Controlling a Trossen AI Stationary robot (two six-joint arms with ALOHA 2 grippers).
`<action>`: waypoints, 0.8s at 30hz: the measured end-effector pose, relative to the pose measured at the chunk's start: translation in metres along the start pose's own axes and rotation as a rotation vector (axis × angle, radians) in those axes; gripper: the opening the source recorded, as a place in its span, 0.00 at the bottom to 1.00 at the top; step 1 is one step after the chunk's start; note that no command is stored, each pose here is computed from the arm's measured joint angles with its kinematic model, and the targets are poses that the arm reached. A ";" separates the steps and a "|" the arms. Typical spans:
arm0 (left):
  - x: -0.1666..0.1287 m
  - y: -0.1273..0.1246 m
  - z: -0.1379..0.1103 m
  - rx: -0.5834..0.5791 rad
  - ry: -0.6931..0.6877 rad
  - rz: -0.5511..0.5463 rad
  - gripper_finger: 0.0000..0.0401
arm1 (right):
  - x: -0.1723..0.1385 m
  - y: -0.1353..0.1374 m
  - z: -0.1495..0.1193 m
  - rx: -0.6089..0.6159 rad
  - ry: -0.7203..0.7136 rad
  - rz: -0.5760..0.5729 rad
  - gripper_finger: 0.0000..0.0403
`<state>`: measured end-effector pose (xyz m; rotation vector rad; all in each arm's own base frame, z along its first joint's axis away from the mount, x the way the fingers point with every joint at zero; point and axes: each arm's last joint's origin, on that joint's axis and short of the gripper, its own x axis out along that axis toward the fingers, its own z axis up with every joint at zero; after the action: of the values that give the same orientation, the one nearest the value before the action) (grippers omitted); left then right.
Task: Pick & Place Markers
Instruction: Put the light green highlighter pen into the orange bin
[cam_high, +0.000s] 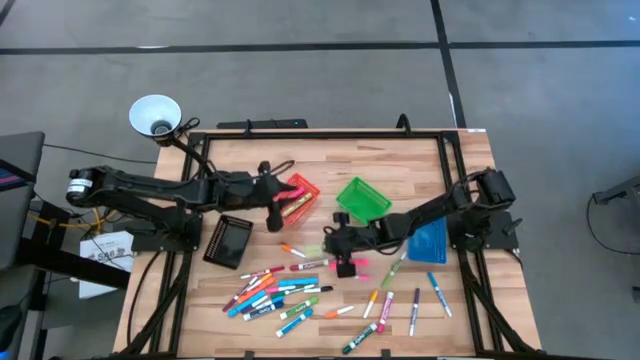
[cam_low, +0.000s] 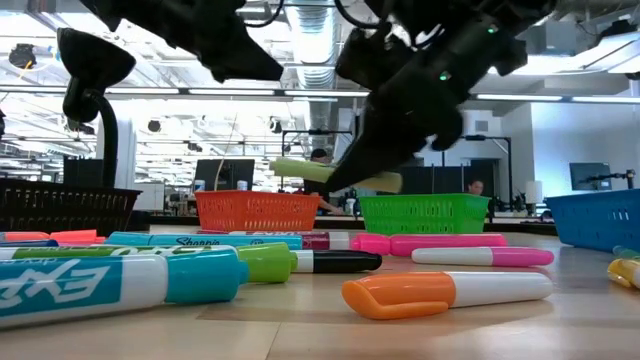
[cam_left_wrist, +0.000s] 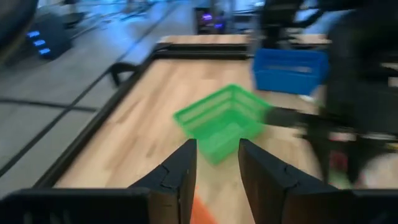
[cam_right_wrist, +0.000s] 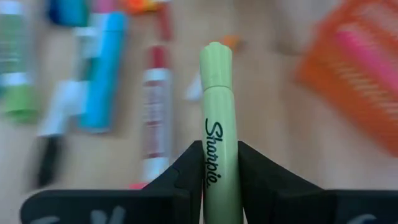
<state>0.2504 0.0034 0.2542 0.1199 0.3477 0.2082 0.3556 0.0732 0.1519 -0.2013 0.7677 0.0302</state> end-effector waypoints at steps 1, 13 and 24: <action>0.001 -0.003 -0.001 0.008 0.001 -0.022 0.29 | 0.000 -0.004 0.001 -0.001 0.000 -0.049 0.17; 0.044 -0.038 -0.028 0.215 0.044 -0.136 0.42 | 0.002 -0.021 0.001 -0.030 0.011 -0.195 0.18; 0.060 -0.045 -0.049 0.231 0.126 -0.178 0.44 | 0.002 -0.025 0.008 -0.071 -0.045 -0.210 0.18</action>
<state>0.2966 -0.0227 0.1824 0.3031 0.5050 -0.0019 0.3649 0.0500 0.1599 -0.3464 0.6981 -0.1370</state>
